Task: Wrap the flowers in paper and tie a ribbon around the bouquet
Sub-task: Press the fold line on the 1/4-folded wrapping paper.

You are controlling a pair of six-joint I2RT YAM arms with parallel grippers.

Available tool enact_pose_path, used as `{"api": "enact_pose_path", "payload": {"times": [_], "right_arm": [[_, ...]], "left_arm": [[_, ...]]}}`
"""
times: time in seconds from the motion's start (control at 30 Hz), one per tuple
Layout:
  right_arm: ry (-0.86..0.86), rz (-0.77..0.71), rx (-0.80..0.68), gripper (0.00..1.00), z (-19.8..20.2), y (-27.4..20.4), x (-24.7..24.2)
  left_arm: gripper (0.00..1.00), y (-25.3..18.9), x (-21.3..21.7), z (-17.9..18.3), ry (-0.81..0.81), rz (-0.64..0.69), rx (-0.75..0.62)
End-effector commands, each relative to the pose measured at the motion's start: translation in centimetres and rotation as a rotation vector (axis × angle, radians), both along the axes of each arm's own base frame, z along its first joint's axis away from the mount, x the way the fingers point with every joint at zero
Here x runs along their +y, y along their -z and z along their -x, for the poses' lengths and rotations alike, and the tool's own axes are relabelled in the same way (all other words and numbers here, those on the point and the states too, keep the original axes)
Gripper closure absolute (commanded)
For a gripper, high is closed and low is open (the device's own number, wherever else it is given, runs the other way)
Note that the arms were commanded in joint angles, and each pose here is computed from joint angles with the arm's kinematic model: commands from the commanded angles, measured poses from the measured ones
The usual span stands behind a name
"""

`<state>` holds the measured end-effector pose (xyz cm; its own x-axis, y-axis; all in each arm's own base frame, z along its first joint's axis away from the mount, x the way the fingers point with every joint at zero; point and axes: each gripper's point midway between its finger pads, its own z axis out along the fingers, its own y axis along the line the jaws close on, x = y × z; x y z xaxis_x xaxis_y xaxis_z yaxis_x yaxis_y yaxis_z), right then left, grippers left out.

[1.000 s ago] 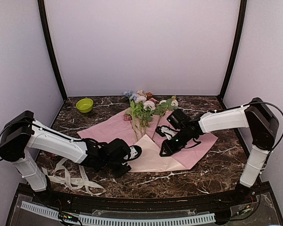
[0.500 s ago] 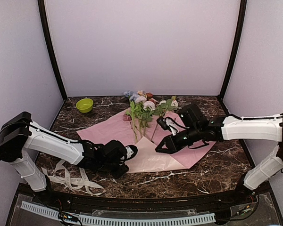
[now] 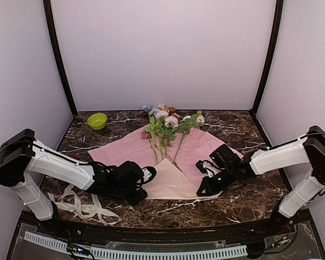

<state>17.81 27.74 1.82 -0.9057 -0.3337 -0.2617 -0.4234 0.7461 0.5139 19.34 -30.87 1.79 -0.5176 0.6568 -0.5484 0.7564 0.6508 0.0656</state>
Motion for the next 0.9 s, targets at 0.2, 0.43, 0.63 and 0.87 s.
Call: {"api": "enact_pose_path", "payload": {"times": [0.2, 0.43, 0.63, 0.87], "right_arm": [[0.174, 0.279, 0.023, 0.95, 2.1, 1.5, -8.5], [0.141, 0.101, -0.205, 0.95, -3.3, -9.3, -2.6], [-0.096, -0.201, -0.221, 0.95, -1.0, -13.0, 8.4], [-0.181, -0.286, -0.066, 1.00, 0.6, -7.8, 14.2]], "left_arm": [[0.55, 2.0, 2.9, 2.3, 0.001, -0.060, 0.109], [0.55, 1.9, 2.7, 2.8, -0.013, -0.015, 0.129], [0.55, 1.8, 2.9, 2.8, -0.048, 0.017, 0.137], [0.55, 1.3, 2.5, 2.5, -0.073, 0.076, 0.151]]}}
